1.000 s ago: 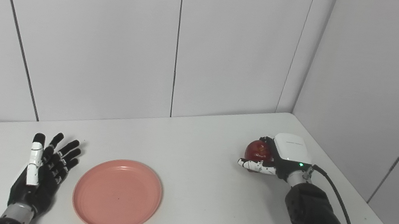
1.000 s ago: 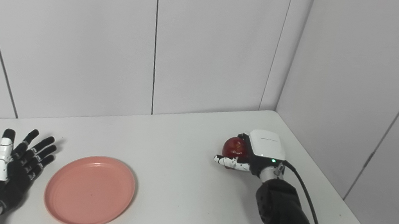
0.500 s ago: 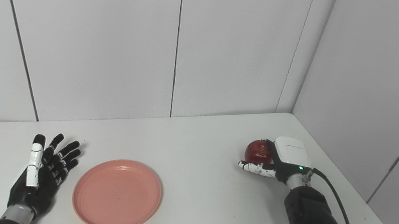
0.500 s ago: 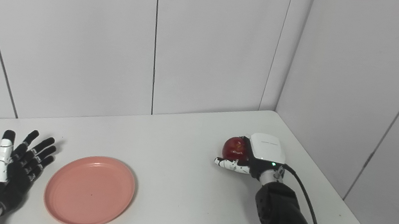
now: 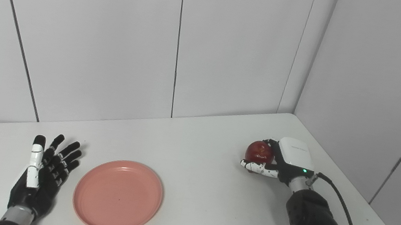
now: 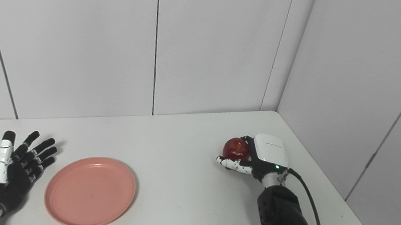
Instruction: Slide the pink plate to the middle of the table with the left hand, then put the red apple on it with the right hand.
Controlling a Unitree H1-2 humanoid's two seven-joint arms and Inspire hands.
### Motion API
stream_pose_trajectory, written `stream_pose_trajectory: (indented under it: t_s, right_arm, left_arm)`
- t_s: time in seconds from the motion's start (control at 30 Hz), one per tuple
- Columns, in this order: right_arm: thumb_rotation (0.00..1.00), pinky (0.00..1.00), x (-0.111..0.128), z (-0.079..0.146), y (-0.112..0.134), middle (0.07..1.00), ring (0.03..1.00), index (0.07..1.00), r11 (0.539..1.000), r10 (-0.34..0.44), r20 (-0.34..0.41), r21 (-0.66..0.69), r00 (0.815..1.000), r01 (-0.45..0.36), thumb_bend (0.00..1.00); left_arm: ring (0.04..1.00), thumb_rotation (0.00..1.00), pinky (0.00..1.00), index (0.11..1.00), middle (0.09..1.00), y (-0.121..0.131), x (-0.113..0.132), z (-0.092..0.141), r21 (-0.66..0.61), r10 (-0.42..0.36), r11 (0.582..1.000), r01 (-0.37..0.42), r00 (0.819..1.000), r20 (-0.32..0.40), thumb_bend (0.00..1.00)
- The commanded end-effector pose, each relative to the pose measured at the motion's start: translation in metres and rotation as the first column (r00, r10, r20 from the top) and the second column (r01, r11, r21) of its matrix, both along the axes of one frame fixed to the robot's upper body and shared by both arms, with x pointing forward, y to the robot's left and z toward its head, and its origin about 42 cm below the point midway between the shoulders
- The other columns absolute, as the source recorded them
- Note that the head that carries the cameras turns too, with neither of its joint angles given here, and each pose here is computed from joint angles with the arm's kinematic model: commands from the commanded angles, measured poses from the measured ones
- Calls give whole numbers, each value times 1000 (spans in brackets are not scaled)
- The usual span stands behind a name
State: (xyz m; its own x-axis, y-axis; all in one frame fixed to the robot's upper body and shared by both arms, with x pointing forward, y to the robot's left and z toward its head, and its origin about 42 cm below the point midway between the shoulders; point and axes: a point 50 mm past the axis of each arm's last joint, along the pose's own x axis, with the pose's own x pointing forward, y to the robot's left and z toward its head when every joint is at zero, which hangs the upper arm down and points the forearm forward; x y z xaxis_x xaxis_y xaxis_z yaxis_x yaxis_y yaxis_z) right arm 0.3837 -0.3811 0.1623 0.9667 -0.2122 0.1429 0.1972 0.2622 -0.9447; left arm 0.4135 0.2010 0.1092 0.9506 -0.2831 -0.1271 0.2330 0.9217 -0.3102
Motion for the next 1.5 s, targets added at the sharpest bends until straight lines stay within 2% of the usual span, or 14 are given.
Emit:
stream_pose_trajectory:
  t_s: [0.0, 0.13, 0.33, 0.37, 0.47, 0.93, 1.17, 1.47]
  right_arm:
    - [649, 331, 10, 24, -1, 495, 405, 604, 999, 51, 157, -4, 986, -51, 631]
    - [494, 198, 11, 23, 0, 358, 258, 541, 996, 87, 235, -5, 968, -88, 524]
    - [394, 134, 12, 22, -1, 287, 187, 479, 992, 119, 285, -6, 951, -123, 471]
    - [256, 129, 11, 22, 0, 278, 181, 481, 992, 122, 287, -9, 950, -124, 485]
    - [166, 120, 11, 22, 1, 260, 169, 480, 992, 121, 289, -9, 950, -123, 494]
    - [155, 123, 10, 25, 2, 262, 174, 480, 991, 131, 275, -27, 952, -128, 496]
    - [156, 111, 12, 39, 8, 248, 162, 481, 988, 157, 311, -43, 938, -151, 497]
    - [160, 114, 14, 68, 29, 252, 166, 480, 968, 251, 374, -66, 893, -244, 496]
  left_arm:
    - [897, 999, 946, 966, 870, 4, -16, -34, 32, 14, 999, -9, 987, -162, 655]
    - [888, 1000, 934, 960, 864, 4, -17, -34, 35, 15, 999, -10, 987, -162, 649]
    - [886, 999, 935, 960, 864, 2, -18, -33, 30, 12, 1000, -7, 987, -162, 657]
    - [884, 1000, 935, 960, 863, 2, -18, -33, 30, 12, 1000, -7, 987, -161, 654]
    - [883, 1000, 933, 961, 863, 3, -18, -33, 29, 11, 1000, -6, 987, -161, 649]
    - [884, 1000, 927, 959, 863, 2, -19, -33, 30, 14, 999, -10, 986, -163, 649]
    - [886, 994, 939, 957, 864, 1, -19, -34, 15, 10, 1000, -8, 986, -165, 651]
    - [880, 991, 929, 948, 857, -5, -20, -32, 23, 13, 1000, -10, 986, -168, 653]
